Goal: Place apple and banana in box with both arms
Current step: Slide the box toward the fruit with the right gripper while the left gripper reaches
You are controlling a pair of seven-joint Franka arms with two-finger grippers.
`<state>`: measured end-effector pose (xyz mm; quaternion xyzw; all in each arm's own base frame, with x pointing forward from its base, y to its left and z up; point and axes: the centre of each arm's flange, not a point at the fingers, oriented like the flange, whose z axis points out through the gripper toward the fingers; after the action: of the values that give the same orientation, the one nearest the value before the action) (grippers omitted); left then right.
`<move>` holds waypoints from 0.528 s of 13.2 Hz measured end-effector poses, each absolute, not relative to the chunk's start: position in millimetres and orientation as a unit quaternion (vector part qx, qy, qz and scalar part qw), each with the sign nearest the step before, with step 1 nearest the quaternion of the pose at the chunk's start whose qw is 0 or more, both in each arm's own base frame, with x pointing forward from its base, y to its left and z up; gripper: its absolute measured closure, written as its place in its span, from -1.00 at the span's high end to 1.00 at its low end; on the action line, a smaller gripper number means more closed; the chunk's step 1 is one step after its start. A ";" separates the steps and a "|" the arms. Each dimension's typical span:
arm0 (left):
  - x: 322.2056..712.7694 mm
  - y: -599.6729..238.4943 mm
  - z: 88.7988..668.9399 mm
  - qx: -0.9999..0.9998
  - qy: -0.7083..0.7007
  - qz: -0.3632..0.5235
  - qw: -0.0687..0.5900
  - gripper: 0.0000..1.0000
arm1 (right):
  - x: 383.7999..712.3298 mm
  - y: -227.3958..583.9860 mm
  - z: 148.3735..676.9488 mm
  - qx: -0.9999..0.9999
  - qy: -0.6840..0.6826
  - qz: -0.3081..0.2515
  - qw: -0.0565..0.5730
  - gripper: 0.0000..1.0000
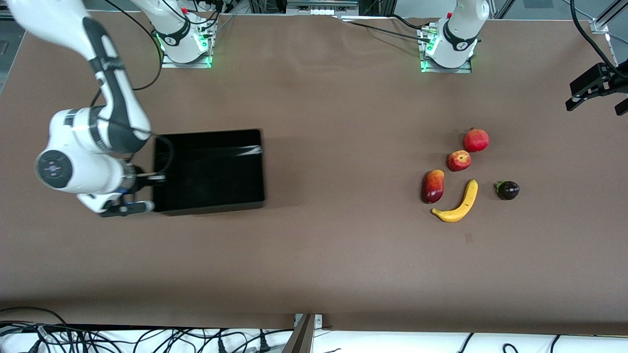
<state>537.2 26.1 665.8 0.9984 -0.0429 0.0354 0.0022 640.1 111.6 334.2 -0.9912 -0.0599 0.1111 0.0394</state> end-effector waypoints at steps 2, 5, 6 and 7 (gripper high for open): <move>537.5 22.3 665.1 0.999 -0.040 0.034 0.003 1.00 | 626.6 189.2 345.9 -0.990 -0.040 0.118 0.067 -0.89; 536.1 10.6 663.5 0.999 -0.043 0.025 0.003 1.00 | 588.3 305.7 340.8 -0.989 -0.024 0.122 0.079 -0.89; 535.7 7.9 663.1 0.999 -0.043 0.023 0.003 1.00 | 575.0 345.2 334.2 -0.991 -0.013 0.108 0.080 -0.89; 535.1 6.9 662.7 0.999 -0.042 0.020 0.004 1.00 | 562.0 380.2 324.9 -0.992 -0.006 0.093 0.084 -0.89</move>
<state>535.1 6.9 662.7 0.9989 -0.0424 0.0204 0.0036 562.0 380.2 324.9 -0.9922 -0.0058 0.0927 0.0837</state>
